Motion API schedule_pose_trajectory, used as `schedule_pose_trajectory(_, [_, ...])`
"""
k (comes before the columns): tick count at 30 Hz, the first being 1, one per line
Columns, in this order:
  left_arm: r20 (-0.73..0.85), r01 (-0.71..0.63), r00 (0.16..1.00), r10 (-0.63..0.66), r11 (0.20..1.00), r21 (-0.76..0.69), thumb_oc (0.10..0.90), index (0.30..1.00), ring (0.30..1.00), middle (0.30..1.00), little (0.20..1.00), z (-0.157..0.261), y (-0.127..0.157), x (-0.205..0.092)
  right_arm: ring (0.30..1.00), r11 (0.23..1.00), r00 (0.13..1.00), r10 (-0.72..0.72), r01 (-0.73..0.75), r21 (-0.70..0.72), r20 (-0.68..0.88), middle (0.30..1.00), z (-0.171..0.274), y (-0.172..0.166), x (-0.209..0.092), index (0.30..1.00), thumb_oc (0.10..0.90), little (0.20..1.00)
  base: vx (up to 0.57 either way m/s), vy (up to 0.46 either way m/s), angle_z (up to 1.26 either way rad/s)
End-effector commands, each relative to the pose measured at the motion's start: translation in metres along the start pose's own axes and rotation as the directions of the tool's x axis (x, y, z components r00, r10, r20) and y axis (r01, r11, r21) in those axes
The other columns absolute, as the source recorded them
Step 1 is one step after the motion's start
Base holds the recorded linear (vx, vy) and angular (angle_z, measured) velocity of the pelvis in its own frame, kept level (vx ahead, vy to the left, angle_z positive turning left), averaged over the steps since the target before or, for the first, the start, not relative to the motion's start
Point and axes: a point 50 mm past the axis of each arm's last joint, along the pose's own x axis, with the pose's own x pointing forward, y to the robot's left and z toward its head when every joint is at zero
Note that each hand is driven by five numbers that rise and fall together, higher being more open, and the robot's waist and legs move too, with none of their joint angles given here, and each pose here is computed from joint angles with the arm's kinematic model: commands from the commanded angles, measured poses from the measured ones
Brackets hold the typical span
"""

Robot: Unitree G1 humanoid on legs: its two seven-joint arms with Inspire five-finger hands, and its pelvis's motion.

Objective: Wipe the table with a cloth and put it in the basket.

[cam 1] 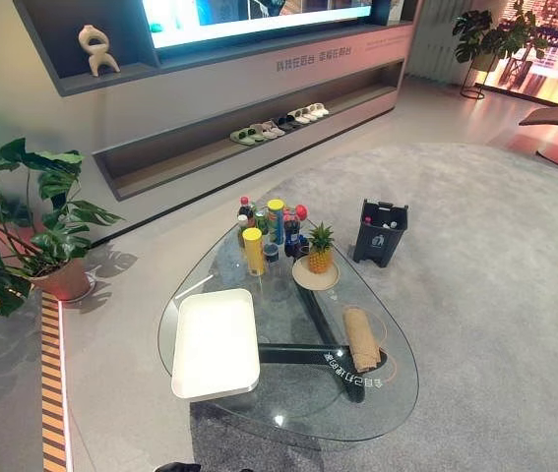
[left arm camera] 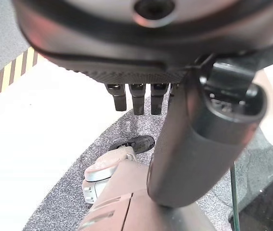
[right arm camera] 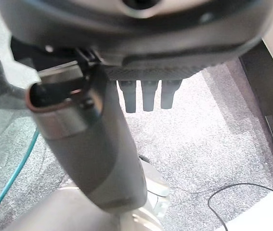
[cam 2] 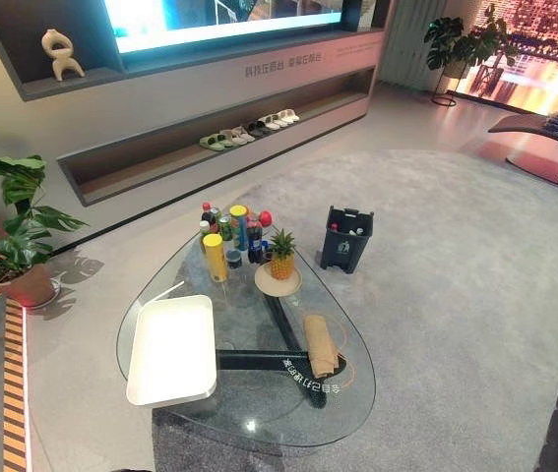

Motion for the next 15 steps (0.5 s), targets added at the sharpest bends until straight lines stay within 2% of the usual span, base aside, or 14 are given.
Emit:
schedule_pose_trajectory(1, [0.044, -0.001, 0.999, 0.000, 1.000, 0.008, 0.800, 0.900, 0.900, 0.900, 0.900, 0.027, -0.007, 0.002, 0.900, 0.997, 0.997, -0.074, 0.074, -0.005, 0.007, 0.900, 0.015, -0.016, -0.003, 0.900, 0.800, 0.900, 0.00, 0.000, 0.00])
schedule_pose_trajectory(15, [-0.004, -0.039, 0.999, 0.039, 0.999, -0.016, 0.800, 0.900, 0.900, 0.900, 0.900, 0.015, 0.003, 0.001, 0.900, 0.992, 0.992, -0.110, 0.114, 0.059, -0.066, 0.900, -0.005, -0.030, -0.002, 0.900, 0.800, 0.900, 0.01, 0.001, 0.00])
